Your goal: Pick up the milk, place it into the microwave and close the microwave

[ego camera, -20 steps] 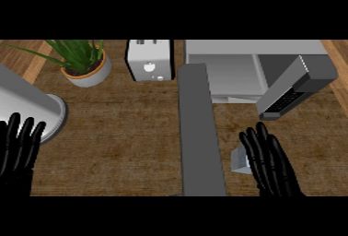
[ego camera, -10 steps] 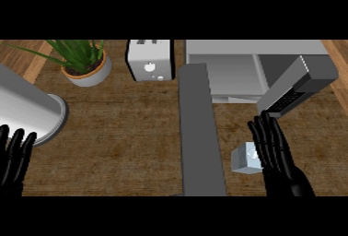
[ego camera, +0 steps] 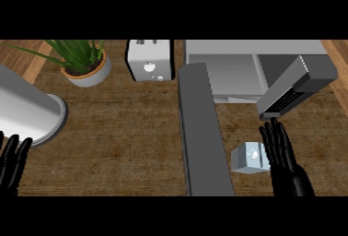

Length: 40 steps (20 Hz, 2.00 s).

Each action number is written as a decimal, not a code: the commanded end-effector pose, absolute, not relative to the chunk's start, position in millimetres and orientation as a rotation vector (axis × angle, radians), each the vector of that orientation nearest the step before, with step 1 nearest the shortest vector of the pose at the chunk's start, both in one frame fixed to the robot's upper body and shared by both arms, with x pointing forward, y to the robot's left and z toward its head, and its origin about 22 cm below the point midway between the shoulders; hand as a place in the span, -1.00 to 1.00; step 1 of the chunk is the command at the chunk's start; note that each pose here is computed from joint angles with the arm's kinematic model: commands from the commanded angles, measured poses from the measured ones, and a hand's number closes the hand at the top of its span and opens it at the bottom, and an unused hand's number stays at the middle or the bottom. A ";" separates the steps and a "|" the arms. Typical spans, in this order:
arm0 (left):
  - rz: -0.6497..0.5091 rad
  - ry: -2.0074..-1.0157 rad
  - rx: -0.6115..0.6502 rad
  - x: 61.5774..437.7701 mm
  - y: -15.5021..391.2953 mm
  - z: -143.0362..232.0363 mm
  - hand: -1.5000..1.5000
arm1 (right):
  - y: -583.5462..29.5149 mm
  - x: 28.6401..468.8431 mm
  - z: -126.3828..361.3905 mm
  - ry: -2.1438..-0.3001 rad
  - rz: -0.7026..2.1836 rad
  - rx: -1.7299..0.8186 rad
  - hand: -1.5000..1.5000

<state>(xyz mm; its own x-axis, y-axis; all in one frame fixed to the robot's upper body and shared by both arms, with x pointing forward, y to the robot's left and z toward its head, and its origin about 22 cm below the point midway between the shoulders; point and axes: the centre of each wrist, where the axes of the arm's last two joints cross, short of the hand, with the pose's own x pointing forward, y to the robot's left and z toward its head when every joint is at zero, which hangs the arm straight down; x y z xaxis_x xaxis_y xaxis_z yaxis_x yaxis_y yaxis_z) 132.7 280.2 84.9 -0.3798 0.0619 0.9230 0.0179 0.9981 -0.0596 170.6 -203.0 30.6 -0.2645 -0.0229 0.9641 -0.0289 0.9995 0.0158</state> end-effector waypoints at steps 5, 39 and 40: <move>0.039 -1.970 -0.051 130.5 274.5 73.2 -1.00 | -243.8 156.1 -12.4 -1.804 0.000 -0.024 -1.00; 0.042 -1.968 -0.075 111.5 282.4 80.3 -1.00 | -305.5 207.5 -139.4 -1.730 0.050 -0.174 -1.00; 0.031 -1.957 -0.096 119.9 272.2 82.3 -1.00 | -308.0 208.8 -137.2 -1.729 0.050 -0.071 -1.00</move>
<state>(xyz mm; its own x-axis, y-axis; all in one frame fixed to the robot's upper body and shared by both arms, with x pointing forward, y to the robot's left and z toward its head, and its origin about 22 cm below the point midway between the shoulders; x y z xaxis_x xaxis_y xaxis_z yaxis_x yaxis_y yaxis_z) 112.9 280.9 82.1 -0.3817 0.0681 0.9218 0.0360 0.9976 -0.0588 208.9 -301.4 -125.0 -0.1618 0.1631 0.9732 0.0927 0.9844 -0.1496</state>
